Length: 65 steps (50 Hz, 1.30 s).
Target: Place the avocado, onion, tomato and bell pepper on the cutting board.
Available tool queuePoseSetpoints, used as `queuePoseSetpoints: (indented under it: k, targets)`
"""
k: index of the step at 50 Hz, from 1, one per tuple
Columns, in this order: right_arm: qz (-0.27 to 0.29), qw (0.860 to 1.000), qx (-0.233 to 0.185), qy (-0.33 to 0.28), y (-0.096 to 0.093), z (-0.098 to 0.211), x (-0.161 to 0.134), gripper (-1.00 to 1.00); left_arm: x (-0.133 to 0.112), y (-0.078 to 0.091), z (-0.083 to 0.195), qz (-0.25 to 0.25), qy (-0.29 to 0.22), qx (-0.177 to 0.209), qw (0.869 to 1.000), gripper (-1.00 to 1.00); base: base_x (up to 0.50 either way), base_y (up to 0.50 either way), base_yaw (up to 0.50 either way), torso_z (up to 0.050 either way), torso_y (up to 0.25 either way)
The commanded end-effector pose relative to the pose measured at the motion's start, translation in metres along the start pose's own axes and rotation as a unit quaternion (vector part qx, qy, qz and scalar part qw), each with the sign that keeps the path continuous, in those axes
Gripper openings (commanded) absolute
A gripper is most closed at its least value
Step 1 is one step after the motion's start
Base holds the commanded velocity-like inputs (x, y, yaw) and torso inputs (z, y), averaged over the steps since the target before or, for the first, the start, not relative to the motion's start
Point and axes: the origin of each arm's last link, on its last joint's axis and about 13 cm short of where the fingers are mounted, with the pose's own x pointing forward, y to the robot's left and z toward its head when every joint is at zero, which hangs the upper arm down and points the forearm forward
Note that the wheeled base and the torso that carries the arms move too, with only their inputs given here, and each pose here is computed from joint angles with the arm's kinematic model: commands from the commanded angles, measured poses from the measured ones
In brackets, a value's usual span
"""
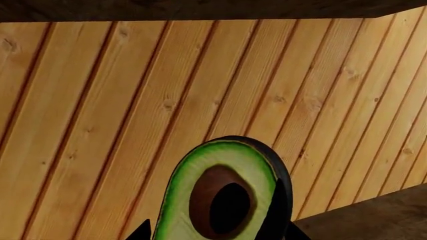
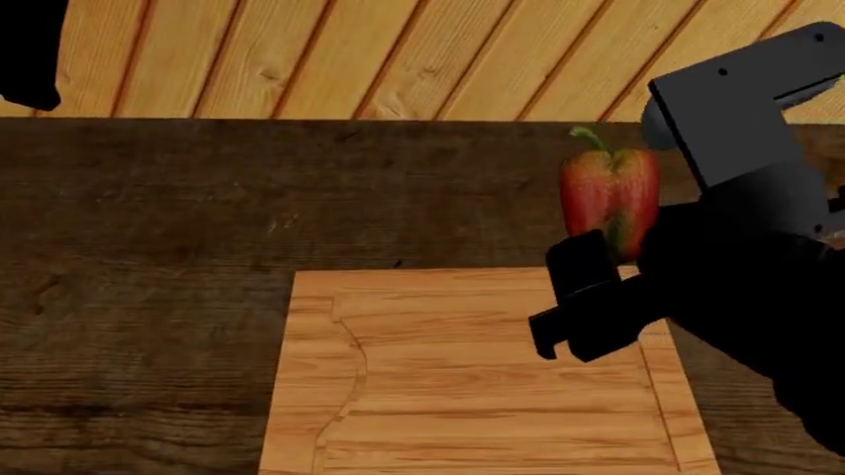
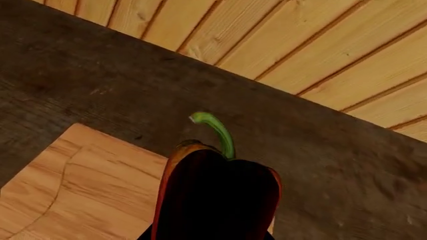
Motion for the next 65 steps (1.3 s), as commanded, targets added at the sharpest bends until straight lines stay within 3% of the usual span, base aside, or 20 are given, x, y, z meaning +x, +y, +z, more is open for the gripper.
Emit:
queuePoseSetpoints:
  k: [1, 26, 64, 65]
  targets:
    - [0.016, 1.000, 0.004, 0.025, -0.004, -0.010, 0.020, -1.00, -0.001, -0.001, 0.001, 0.002, -0.002, -0.010, 1.000, -1.00, 0.00, 0.00, 0.00, 0.000, 0.000]
    - [0.032, 0.997, 0.023, 0.069, -0.013, -0.027, 0.055, -1.00, 0.000, 0.002, -0.006, 0.008, 0.001, -0.013, 1.000, -1.00, 0.00, 0.00, 0.00, 0.000, 0.000]
    - [0.027, 0.994, 0.037, 0.097, -0.014, -0.044, 0.058, -1.00, -0.002, 0.003, -0.004, 0.009, -0.001, -0.016, 1.000, -1.00, 0.00, 0.00, 0.00, 0.000, 0.001]
    - [0.026, 0.994, 0.037, 0.097, -0.014, -0.044, 0.058, 1.00, -0.002, 0.003, -0.004, 0.009, -0.001, -0.016, 1.000, -1.00, 0.00, 0.00, 0.00, 0.000, 0.000]
